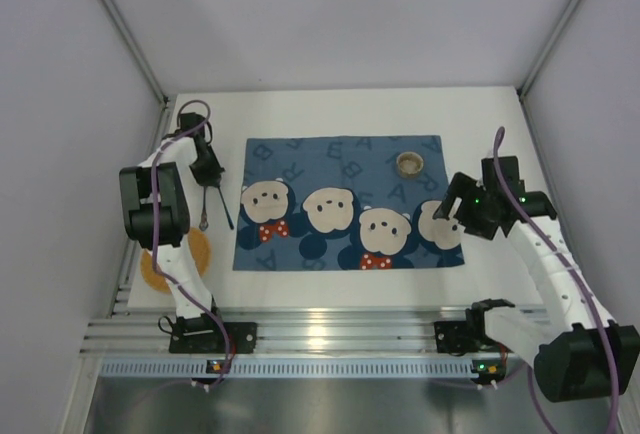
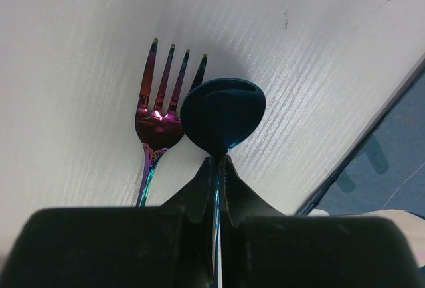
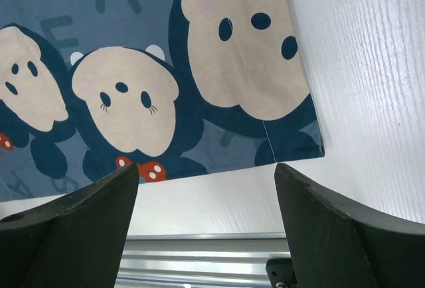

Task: Set the dinner table for one person

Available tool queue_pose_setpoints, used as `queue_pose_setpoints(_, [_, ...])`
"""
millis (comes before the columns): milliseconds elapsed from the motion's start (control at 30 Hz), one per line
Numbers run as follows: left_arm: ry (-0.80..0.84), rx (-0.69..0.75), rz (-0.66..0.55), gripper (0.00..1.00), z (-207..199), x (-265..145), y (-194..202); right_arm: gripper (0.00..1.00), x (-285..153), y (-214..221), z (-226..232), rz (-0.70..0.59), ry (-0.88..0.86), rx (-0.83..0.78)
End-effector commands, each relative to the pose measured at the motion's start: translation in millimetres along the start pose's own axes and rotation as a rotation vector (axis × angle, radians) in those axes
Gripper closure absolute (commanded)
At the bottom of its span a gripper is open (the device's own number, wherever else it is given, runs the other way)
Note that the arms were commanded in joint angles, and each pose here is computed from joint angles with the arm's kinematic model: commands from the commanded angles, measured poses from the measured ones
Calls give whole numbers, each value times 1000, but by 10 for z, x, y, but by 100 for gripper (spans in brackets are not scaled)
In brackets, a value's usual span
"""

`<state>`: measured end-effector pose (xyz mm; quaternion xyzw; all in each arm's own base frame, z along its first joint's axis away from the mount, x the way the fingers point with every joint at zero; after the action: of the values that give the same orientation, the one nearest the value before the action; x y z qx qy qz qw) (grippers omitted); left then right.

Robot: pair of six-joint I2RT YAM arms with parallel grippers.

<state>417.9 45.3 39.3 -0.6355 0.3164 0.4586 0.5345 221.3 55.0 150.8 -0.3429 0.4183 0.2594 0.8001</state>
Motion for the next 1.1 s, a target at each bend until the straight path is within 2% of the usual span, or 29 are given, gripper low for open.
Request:
queue_pose_setpoints(0, [2,-3,77,100,24,177,204,16,-196,-55,19,-41,-14,0])
queue_pose_setpoints(233, [-12,31,-78,100,-33,-613,-246,15,-528,-123,124,-97,-68,-1])
queue_pose_setpoints(333, [40,65,-155,100,-325,-961,-356,14,-649,-105,120,-112,-83,0])
queue_pose_setpoints(500, [188,183,-211,100,-1449,-1439,-156,14,-799,-22,34,-133,-86,-1])
queue_pose_setpoints(533, [236,227,-215,100,-1783,-1531,-20,14,-819,16,-8,-125,-74,0])
queue_pose_setpoints(567, [273,193,-207,100,-1964,-1578,53,14,-864,41,-26,-132,-80,-1])
queue_pose_setpoints(633, [394,230,-194,100,-2506,-1676,305,14,-923,109,-87,-125,-72,2])
queue_pose_setpoints(767, [530,243,-139,100,-3313,-1701,735,13,-1066,234,-200,-151,-89,6])
queue_pose_setpoints(800, [538,251,-88,100,-3464,-1550,877,13,-1078,259,-232,-150,-84,1])
queue_pose_setpoints(867, [612,247,-83,100,-3851,-1607,1013,13,-1133,320,-308,-151,-71,-4])
queue_pose_setpoints(900, [609,252,-50,100,-3977,-1458,1130,13,-1155,337,-334,-152,-66,-10])
queue_pose_setpoints(933, [651,266,-58,100,-4182,-1557,1188,13,-1173,373,-384,-146,-48,-11])
queue_pose_setpoints(1000, [646,255,-28,100,-4382,-1401,1325,13,-1242,401,-425,-159,-47,-14])
queue_pose_setpoints(1067, [674,214,-17,100,-4590,-1441,1389,12,-1301,450,-478,-163,-45,-20])
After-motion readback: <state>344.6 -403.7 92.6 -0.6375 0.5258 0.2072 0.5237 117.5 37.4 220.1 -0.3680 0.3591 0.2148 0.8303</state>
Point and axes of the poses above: each gripper's point midway between its finger pads, its own x axis out along the fingers, its own z axis along the line the jaws close on, y = z × x, the point moved 2 cm from there along -x, back along the fingers, and after that the axes turned 13 degrees about x, right-handed, at the moved point
